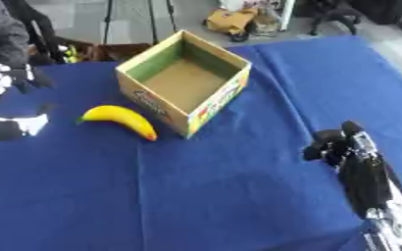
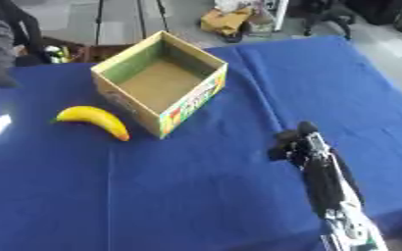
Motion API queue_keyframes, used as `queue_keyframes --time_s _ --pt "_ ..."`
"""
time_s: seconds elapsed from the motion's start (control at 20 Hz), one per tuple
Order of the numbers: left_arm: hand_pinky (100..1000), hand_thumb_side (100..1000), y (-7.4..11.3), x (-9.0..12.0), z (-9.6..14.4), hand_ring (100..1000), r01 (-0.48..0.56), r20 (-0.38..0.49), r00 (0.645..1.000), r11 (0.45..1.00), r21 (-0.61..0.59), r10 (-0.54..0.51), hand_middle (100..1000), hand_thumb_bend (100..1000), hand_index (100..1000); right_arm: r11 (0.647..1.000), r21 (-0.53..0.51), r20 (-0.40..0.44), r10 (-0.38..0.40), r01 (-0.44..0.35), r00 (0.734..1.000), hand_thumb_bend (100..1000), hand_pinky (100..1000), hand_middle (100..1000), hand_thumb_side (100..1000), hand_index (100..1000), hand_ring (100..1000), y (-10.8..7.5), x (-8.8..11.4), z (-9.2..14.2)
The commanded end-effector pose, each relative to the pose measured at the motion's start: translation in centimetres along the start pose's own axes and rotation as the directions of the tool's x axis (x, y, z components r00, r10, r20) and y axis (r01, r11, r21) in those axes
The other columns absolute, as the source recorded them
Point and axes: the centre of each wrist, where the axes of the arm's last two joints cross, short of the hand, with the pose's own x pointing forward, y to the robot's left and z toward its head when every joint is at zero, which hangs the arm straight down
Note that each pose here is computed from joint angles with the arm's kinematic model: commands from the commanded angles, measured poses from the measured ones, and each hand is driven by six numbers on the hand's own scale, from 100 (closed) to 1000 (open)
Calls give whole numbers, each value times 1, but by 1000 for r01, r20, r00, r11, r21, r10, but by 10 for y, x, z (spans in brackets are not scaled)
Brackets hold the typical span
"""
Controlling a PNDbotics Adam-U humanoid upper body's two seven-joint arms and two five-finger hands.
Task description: Pick up objects on the table and place them in the box.
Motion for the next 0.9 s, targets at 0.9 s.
queue_keyframes --time_s 0.9 --pt "699 242 14 -21 -52 713 233 60 972 934 -270 -225 682 554 788 998 59 4 9 -9 1000 100 584 480 935 628 562 1 3 0"
